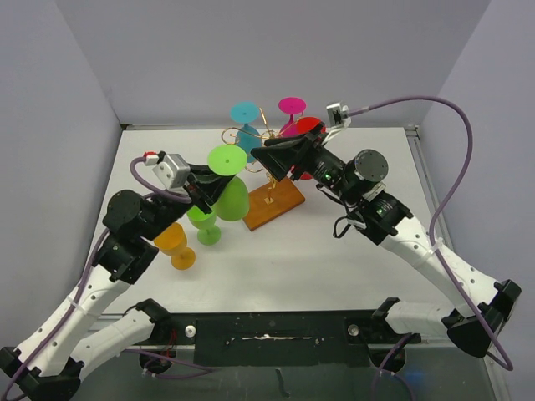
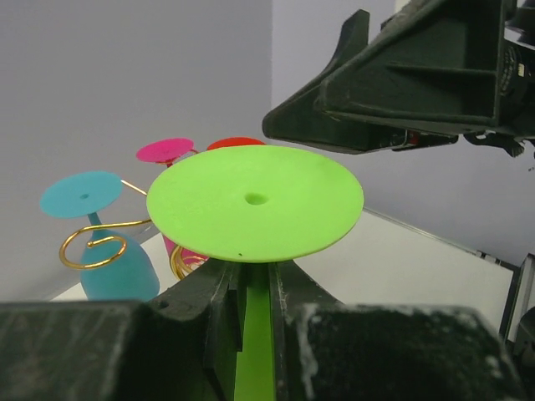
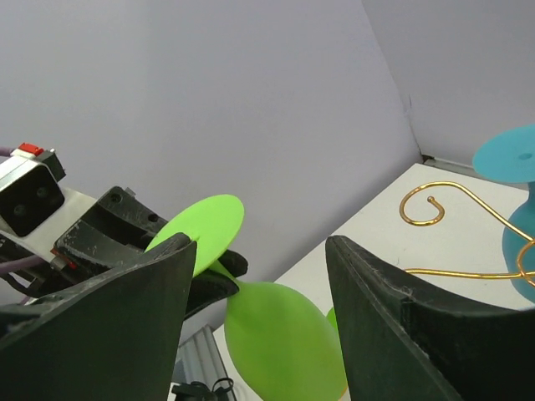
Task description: Place the wine glass upside down on the wine glass rack
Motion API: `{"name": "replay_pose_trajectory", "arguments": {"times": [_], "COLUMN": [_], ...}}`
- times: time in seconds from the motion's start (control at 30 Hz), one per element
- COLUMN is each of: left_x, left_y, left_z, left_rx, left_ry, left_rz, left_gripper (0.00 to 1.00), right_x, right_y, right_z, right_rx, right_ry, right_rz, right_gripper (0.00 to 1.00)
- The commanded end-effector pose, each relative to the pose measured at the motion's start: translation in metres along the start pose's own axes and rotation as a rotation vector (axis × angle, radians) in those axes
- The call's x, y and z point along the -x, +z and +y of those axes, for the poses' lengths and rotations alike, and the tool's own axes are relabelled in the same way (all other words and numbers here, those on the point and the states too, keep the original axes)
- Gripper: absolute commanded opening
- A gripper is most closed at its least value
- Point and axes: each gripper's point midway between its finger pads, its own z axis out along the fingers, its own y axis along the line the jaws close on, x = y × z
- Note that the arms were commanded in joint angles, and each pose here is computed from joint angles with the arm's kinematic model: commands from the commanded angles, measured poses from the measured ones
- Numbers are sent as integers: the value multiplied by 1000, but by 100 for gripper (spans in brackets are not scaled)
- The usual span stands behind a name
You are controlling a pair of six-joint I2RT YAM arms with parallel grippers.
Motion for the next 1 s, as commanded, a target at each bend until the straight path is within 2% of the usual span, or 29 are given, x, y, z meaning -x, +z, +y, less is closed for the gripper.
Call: {"name": "replay_pose_trajectory", "arguments": {"times": [0.0, 0.2, 0.4, 0.8, 0.97], "left_x": [-2, -9, -11, -13, -13], "left_y": [-1, -2, -2, -2, -3], "left_z": [-11, -8, -5, 2, 7], "left_rx": [-78, -71, -59, -24, 1], "left_ry": [56, 84, 100, 114, 130], "left_rz": [-1, 6, 9, 9, 9], "left_gripper": [6, 6, 6, 6, 6], "right_x": [21, 4, -16, -35, -38], "right_y": [5, 12, 18, 21, 20], "right_z": [25, 22, 19, 25, 32], "right_rx": [67, 68, 76, 132, 167], "right_ry": [48, 95, 141, 197, 237], "right_rz": [-28, 48, 129, 201, 224], "right_gripper": [64, 62, 55, 34, 20]}}
